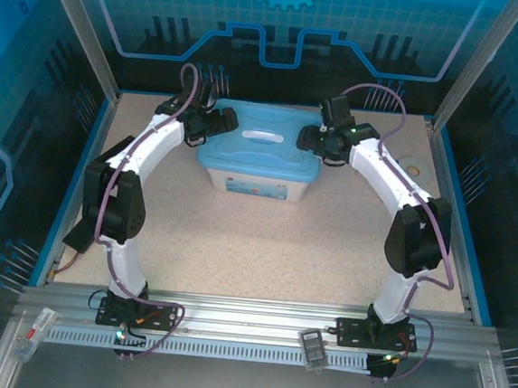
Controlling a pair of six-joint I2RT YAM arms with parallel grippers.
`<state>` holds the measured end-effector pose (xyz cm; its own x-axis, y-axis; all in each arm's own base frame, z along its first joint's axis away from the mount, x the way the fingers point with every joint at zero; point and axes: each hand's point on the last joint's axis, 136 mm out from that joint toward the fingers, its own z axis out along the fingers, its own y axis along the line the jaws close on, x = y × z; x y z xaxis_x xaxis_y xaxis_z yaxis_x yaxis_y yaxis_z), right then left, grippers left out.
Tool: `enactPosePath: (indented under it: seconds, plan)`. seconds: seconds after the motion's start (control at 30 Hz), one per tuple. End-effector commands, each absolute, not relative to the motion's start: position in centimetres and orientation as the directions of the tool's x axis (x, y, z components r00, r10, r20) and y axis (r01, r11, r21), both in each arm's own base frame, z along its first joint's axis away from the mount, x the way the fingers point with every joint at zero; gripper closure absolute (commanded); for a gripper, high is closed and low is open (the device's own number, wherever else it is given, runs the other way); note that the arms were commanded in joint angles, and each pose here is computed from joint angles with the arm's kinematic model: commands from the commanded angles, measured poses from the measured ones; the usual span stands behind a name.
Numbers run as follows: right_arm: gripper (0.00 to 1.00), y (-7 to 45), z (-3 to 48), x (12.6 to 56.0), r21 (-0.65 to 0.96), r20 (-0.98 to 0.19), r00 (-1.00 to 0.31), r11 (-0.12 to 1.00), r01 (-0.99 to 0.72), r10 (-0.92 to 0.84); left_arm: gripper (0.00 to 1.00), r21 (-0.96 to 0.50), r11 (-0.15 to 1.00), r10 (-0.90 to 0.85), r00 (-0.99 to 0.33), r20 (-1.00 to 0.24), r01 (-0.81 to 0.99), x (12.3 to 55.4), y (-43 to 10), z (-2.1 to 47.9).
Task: Organize the chemistry lab equipment
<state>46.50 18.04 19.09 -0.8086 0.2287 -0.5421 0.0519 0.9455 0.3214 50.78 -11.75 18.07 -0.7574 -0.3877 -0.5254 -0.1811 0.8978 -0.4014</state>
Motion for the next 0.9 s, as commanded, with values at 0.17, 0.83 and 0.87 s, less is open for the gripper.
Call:
enactPosePath:
  seconds: [0.17,0.83,0.87]
  plan:
    - [0.35,24.4,23.1,49.3,0.529,-0.555,-0.811,0.831,-0.174,0.183,0.09,-0.597,0.802,-0.307,-0.877,-0.369,-0.029,48.8,-22.2,17.2]
    - [0.33,19.9,23.9,47.0,0.508,-0.581,-0.779,0.853,-0.121,0.236,0.01,-0.591,0.801,-0.406,-0.808,-0.426,-0.091,49.8,-15.4,20.7]
    - [0.32,19.7,24.0,46.9,0.508,-0.584,-0.776,0.853,-0.119,0.239,0.01,-0.593,0.8,-0.413,-0.802,-0.431,-0.093,49.8,-15.0,20.9]
